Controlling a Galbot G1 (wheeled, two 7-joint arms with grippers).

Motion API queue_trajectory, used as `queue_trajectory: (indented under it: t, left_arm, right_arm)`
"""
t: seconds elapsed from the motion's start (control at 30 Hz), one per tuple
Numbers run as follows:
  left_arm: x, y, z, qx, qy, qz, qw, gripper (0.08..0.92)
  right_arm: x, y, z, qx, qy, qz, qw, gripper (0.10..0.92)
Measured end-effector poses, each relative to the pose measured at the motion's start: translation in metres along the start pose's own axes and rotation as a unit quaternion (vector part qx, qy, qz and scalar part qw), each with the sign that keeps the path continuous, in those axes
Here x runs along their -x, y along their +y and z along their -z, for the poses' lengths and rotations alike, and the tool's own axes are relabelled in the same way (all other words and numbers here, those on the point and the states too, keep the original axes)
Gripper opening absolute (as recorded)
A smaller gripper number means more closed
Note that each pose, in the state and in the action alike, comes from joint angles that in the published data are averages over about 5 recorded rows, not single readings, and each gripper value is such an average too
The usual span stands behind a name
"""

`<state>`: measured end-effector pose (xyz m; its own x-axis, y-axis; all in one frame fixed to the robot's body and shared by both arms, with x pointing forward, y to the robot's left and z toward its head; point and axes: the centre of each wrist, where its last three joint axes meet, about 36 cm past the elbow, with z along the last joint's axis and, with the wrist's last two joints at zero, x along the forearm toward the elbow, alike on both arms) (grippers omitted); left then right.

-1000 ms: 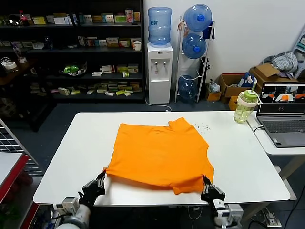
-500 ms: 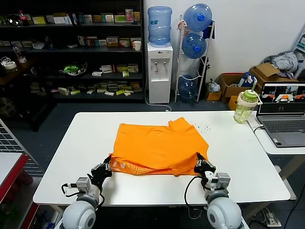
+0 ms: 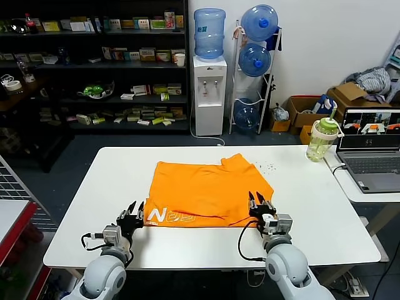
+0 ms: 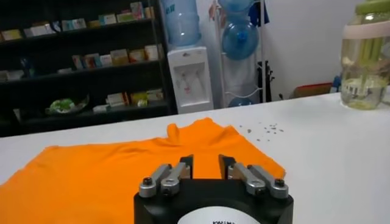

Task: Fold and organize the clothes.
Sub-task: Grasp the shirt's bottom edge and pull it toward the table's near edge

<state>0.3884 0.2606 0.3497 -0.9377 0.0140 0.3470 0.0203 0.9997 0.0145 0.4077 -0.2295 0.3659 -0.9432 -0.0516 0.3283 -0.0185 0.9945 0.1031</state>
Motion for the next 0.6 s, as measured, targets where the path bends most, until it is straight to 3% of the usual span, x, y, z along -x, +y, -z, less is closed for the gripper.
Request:
queue_trajectory:
  t: [0.33,0.43,0.6]
  left_arm:
    - [-0.022,-0.005,-0.001,-0.031,0.031,-0.030,0.999,0.750]
    - [-0.023,-0.008,-0.002,-0.043,0.039,-0.038,0.998,0.806]
    - [-0.022,-0.008,-0.001,-0.052,0.051,-0.046,0.996,0.822]
  right_arm:
    - [-0.027,-0.035,-0.012,-0.016,0.036,-0.010,0.999,0.796]
    - [-0.031,-0.039,-0.013,-0.012,0.048,-0.007,0.999,0.819]
    - [-0.034,-0.043,-0.015,-0.005,0.069,-0.004,0.998,0.822]
